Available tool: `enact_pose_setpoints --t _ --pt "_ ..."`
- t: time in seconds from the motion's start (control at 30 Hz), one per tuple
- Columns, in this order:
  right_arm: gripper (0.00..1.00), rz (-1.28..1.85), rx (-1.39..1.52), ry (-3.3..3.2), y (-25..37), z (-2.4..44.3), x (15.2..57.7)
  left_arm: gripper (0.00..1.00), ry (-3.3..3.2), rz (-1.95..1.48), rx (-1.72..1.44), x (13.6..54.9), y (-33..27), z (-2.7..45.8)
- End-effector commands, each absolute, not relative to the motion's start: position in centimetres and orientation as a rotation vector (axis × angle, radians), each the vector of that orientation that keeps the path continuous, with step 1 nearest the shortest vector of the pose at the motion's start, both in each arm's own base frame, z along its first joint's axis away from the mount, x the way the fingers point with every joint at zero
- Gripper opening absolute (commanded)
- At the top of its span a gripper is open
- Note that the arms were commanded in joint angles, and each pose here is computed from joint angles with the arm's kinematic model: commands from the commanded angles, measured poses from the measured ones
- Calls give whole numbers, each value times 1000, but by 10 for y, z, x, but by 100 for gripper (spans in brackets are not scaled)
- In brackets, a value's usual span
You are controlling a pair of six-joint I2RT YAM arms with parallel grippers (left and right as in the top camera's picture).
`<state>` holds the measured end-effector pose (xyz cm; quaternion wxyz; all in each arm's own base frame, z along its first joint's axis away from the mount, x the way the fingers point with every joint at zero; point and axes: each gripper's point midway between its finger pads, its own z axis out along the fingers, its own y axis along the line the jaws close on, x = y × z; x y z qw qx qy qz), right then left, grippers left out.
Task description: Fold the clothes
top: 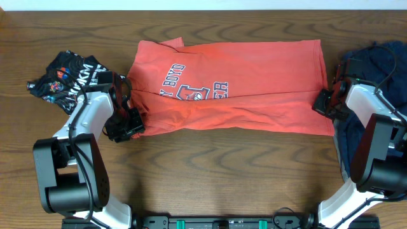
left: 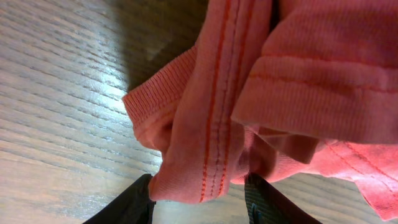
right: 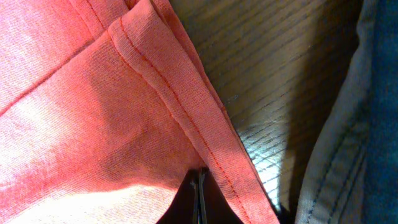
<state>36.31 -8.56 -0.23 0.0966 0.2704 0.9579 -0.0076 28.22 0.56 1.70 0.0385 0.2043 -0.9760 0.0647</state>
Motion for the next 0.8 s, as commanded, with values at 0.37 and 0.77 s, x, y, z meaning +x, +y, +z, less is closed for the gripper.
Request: enact_pose_setpoints --t 0.37,0.77 --pt "1 -33 788 2878 -83 -13 353 6 -3015 -43 628 278 34 10" --pt "1 -105 793 2874 -91 -12 351 9 -3008 -622 588 275 97 28"
